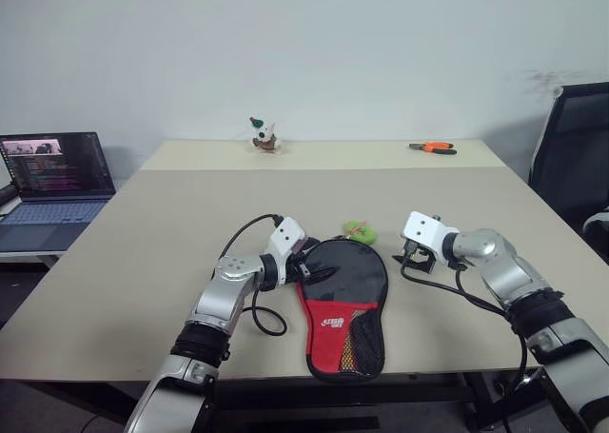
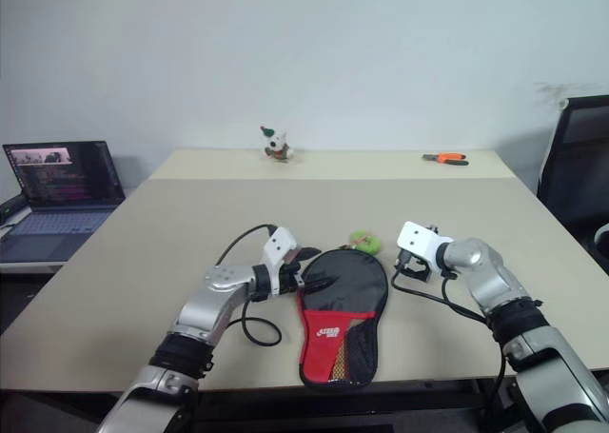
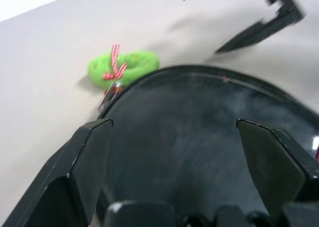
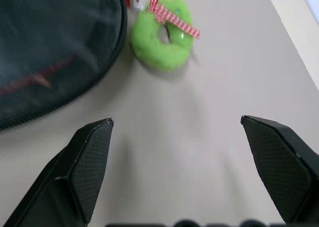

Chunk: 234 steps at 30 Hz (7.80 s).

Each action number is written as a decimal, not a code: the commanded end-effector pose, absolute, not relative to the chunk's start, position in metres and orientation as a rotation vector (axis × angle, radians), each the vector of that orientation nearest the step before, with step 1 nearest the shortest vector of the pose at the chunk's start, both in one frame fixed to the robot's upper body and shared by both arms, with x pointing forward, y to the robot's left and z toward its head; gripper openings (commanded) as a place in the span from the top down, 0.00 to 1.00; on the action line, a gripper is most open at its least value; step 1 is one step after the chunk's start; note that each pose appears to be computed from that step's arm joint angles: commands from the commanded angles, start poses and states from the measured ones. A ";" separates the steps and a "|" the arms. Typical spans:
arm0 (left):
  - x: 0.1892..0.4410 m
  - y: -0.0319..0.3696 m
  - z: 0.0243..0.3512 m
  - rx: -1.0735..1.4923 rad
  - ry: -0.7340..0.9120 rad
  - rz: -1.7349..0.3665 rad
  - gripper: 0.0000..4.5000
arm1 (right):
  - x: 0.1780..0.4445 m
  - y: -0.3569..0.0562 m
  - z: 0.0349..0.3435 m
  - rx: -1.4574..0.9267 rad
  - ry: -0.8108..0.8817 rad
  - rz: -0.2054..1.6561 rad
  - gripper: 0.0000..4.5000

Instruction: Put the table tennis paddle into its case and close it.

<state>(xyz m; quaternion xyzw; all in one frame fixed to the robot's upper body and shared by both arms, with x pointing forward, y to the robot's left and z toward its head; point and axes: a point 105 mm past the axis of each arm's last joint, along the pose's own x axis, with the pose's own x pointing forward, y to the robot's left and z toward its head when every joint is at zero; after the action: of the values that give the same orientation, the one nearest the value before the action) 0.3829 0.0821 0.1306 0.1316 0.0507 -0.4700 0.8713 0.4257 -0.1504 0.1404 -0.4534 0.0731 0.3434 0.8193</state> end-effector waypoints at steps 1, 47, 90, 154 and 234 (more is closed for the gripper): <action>0.380 0.081 0.133 0.289 0.108 -1.002 0.04 | 0.435 -0.136 0.154 -1.002 0.054 0.727 0.00; 0.376 0.073 0.107 0.337 0.172 -1.022 0.00 | 0.463 -0.082 0.150 -0.894 0.134 0.702 0.99; 0.382 0.049 0.038 0.372 0.375 -1.125 0.00 | 0.309 -0.192 0.142 -1.114 0.461 1.040 0.99; 0.364 0.006 0.066 0.367 0.257 -1.404 0.00 | 0.262 -0.201 0.077 -0.594 0.749 1.007 0.55; 0.336 0.130 0.131 0.215 0.050 -1.060 0.00 | 0.317 -0.164 0.158 -0.504 0.258 0.941 0.37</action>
<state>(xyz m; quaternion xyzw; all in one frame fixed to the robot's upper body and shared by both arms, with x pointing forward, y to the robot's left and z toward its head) 0.3419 0.1284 0.1014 0.1100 0.0671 -0.5158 0.8470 0.3058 -0.1635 0.1468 -0.2201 0.1605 0.4612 0.8445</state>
